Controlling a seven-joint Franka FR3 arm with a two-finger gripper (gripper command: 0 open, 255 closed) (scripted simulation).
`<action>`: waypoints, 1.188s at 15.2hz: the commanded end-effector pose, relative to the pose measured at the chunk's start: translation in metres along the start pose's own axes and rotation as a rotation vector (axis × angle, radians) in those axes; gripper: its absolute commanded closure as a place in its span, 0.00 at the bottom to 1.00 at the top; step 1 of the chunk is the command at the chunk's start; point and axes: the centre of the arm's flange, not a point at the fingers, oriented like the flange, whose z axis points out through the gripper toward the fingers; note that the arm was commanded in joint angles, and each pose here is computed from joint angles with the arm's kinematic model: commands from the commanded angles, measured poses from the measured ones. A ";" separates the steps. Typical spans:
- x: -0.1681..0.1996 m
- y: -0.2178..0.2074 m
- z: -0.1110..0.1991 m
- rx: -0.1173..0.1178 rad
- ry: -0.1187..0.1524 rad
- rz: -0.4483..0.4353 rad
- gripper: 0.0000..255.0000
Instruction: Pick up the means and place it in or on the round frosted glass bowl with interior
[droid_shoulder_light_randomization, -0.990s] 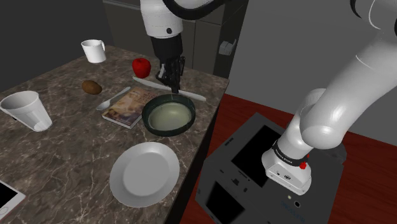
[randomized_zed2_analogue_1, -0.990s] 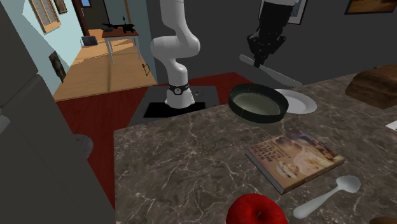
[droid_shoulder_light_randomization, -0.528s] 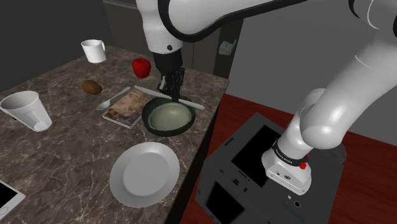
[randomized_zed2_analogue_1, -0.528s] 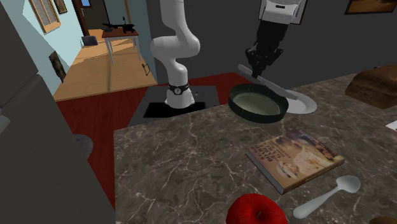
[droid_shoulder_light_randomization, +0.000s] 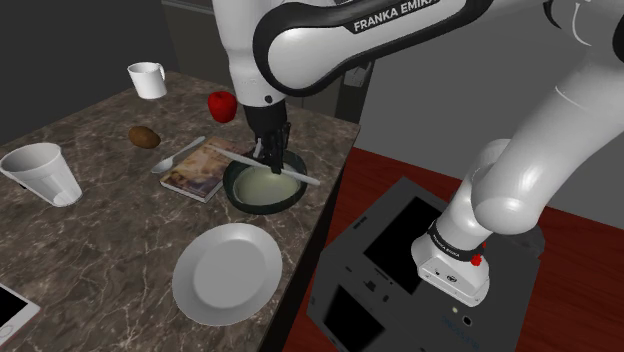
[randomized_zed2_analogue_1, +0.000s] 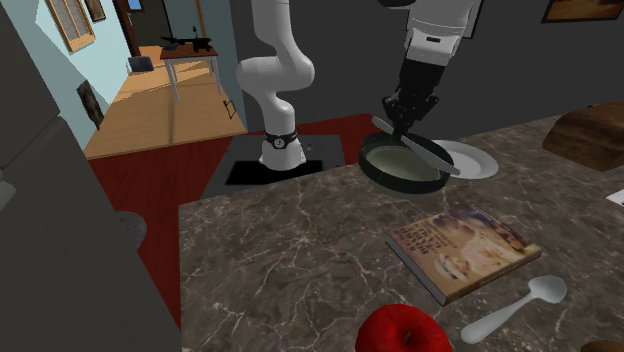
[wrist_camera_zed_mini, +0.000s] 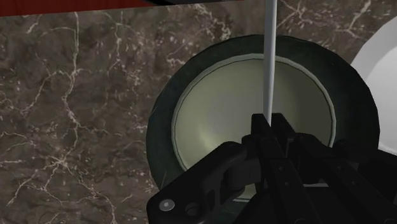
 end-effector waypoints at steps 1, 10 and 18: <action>0.001 0.000 0.001 0.000 0.001 0.000 1.00; 0.001 0.000 0.001 0.000 0.000 0.000 0.00; 0.001 0.000 -0.049 0.000 0.001 0.000 0.00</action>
